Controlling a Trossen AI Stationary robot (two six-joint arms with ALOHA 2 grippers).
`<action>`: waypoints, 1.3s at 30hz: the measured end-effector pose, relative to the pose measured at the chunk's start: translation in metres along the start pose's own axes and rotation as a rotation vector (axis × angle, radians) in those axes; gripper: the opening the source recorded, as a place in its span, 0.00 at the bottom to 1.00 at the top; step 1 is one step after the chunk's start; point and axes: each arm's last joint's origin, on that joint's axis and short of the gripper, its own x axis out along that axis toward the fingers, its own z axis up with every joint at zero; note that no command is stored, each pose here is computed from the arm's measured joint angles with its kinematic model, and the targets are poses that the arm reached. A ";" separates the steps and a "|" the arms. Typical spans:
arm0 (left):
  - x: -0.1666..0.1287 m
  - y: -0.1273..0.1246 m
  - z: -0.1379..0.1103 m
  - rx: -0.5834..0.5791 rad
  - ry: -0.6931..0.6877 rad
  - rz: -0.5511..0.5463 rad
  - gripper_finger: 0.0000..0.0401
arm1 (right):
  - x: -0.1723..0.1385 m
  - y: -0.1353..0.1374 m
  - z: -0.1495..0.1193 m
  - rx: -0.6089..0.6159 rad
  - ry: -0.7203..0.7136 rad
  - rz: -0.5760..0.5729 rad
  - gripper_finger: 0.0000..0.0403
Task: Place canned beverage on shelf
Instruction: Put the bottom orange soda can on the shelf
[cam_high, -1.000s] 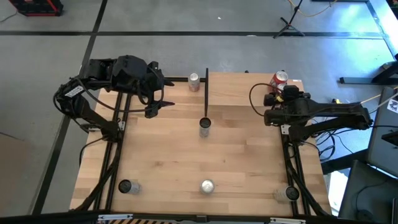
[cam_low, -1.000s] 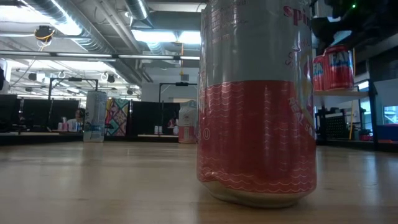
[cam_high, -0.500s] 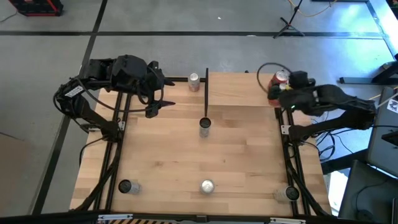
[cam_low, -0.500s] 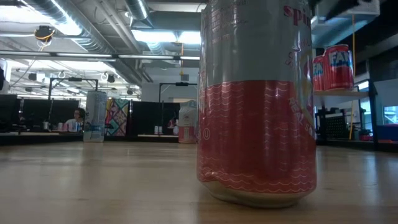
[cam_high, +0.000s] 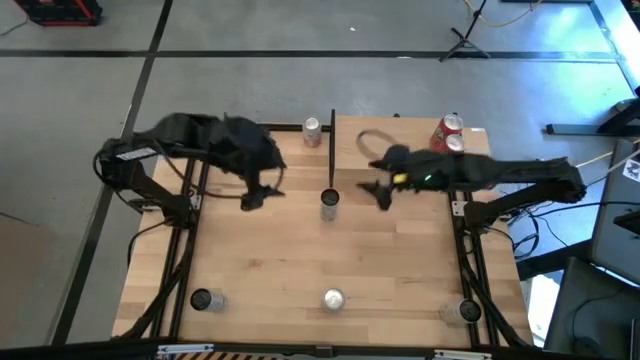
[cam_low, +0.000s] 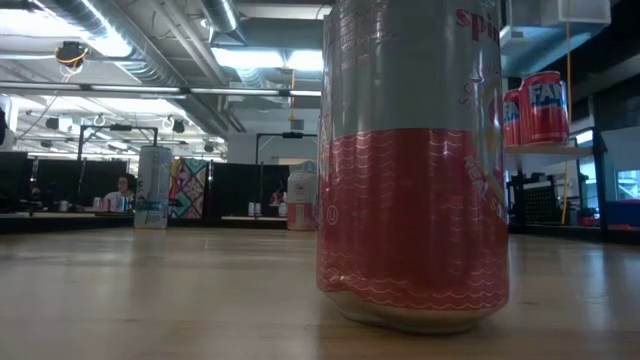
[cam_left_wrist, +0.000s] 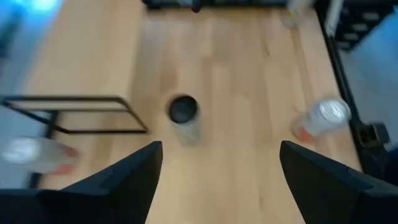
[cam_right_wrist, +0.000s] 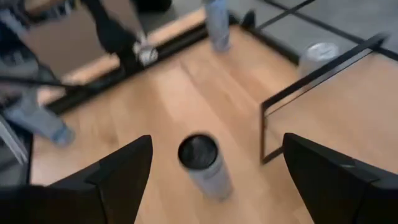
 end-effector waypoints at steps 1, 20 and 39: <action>0.009 -0.001 -0.004 -0.013 0.016 -0.010 0.77 | 0.005 0.005 -0.005 -0.020 0.024 0.016 0.86; 0.104 -0.032 -0.079 -0.372 -0.044 -0.055 0.77 | 0.038 0.038 -0.052 -0.167 0.228 0.055 0.86; 0.143 -0.086 -0.101 -0.139 0.062 -0.105 0.77 | 0.017 0.118 -0.130 -0.064 0.529 0.292 0.86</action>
